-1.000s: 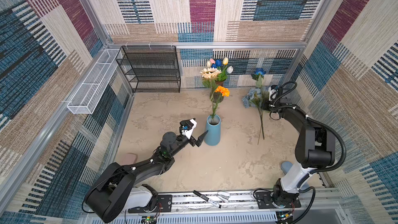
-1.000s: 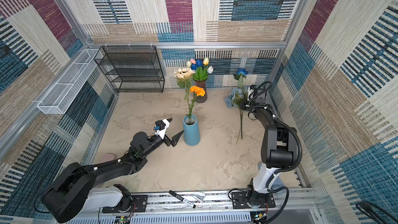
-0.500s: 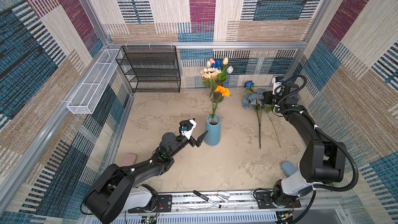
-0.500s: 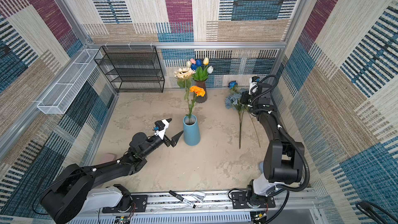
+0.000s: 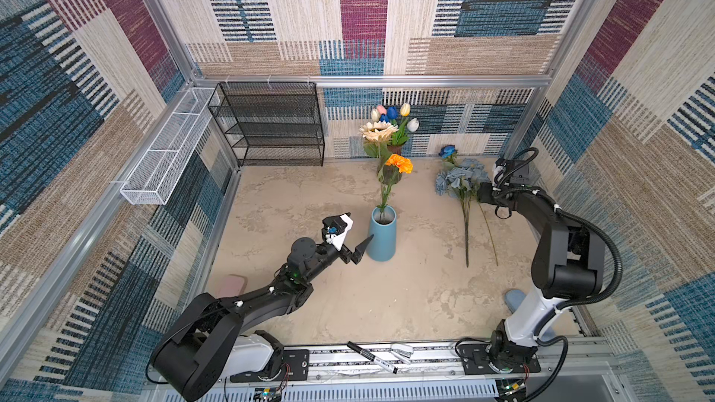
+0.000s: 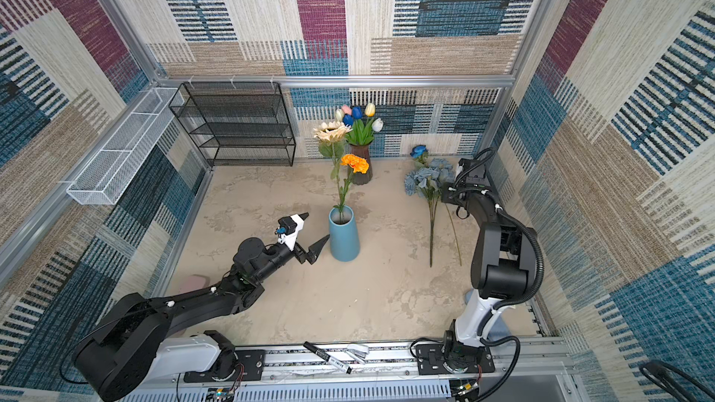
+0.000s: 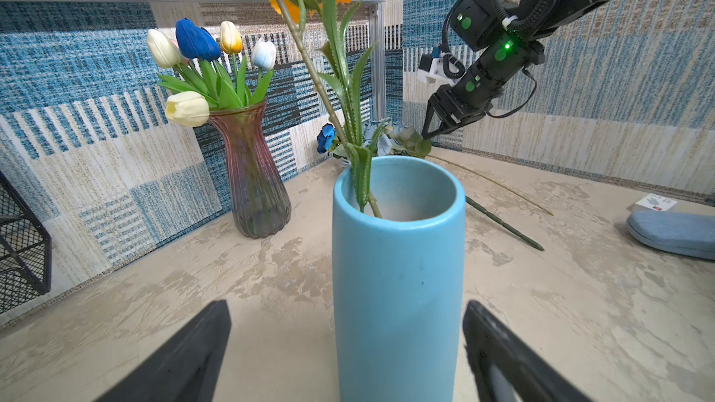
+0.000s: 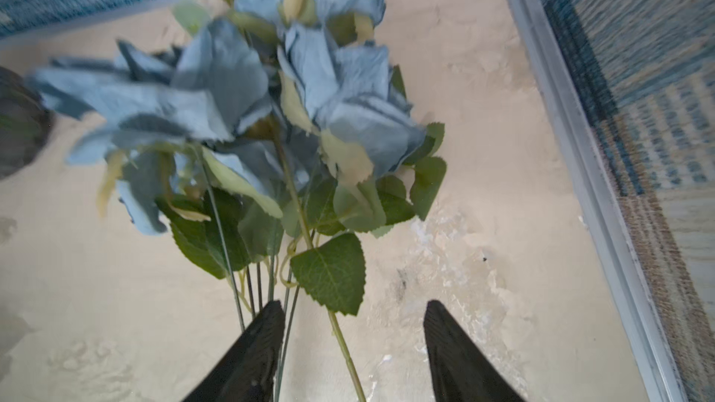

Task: Arrange the flowers into the vase
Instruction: 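Move the right gripper back and grasp the pale blue rose bunch stems, then lift the blue rose stem with the right gripper over the teal vase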

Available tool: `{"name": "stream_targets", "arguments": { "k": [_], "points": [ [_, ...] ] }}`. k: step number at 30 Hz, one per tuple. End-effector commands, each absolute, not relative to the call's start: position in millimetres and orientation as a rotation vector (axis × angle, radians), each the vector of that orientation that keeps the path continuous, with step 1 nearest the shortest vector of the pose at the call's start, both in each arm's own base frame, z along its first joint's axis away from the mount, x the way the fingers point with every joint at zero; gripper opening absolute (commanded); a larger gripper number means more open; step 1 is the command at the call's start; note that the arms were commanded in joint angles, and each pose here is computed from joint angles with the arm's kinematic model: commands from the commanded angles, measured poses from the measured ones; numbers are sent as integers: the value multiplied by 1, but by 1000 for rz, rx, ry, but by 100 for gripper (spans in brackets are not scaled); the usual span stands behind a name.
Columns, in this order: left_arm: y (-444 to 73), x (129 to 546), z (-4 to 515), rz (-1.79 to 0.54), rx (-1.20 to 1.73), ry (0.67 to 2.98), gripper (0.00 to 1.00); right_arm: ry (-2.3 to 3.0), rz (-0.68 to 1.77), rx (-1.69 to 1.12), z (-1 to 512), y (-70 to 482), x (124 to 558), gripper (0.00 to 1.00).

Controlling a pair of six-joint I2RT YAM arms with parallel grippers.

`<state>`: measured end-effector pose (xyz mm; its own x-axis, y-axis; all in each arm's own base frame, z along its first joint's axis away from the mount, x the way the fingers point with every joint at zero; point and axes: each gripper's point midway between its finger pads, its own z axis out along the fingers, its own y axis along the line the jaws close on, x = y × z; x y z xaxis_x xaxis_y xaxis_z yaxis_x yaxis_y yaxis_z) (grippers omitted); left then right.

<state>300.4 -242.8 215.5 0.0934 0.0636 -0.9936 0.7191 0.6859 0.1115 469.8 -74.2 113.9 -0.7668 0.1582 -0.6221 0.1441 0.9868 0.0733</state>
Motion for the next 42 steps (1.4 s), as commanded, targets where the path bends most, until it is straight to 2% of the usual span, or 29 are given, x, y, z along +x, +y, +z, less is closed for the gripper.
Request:
{"name": "stream_targets", "arguments": {
  "k": [1, 6, 7, 9, 11, 15, 22, 28, 33, 38, 42],
  "points": [
    [-244, 301, 222, -541, 707, 1384, 97, 2551, -20, 136, 94, -76, 455, 64],
    [-248, 303, 225, -545, 738, 1392, 97, 2581, -67, 70, 68, -80, 452, 60],
    [-248, 303, 227, -545, 735, 1388, 97, 2581, -74, 58, 64, -80, 453, 57],
    [-248, 303, 227, -550, 730, 1382, 97, 2570, -50, 27, 57, -77, 459, 43],
    [-249, 303, 226, -554, 729, 1384, 97, 2538, 2, -1, 60, -70, 466, 34],
    [-247, 302, 227, -551, 722, 1385, 97, 2478, 94, -49, 81, -57, 472, 16],
    [-247, 304, 229, -537, 724, 1383, 97, 2343, 180, -88, 154, -40, 471, 0],
    [-251, 306, 231, -550, 726, 1373, 97, 2195, 195, -66, 228, -34, 464, 0],
    [-251, 306, 234, -547, 726, 1362, 97, 1939, 305, -114, 322, -10, 444, 0],
    [-249, 306, 238, -542, 718, 1350, 97, 1454, 540, -299, 432, 51, 374, 0],
    [-250, 305, 241, -551, 713, 1338, 97, 1159, 670, -479, 480, 101, 316, 0]
  ]
}}
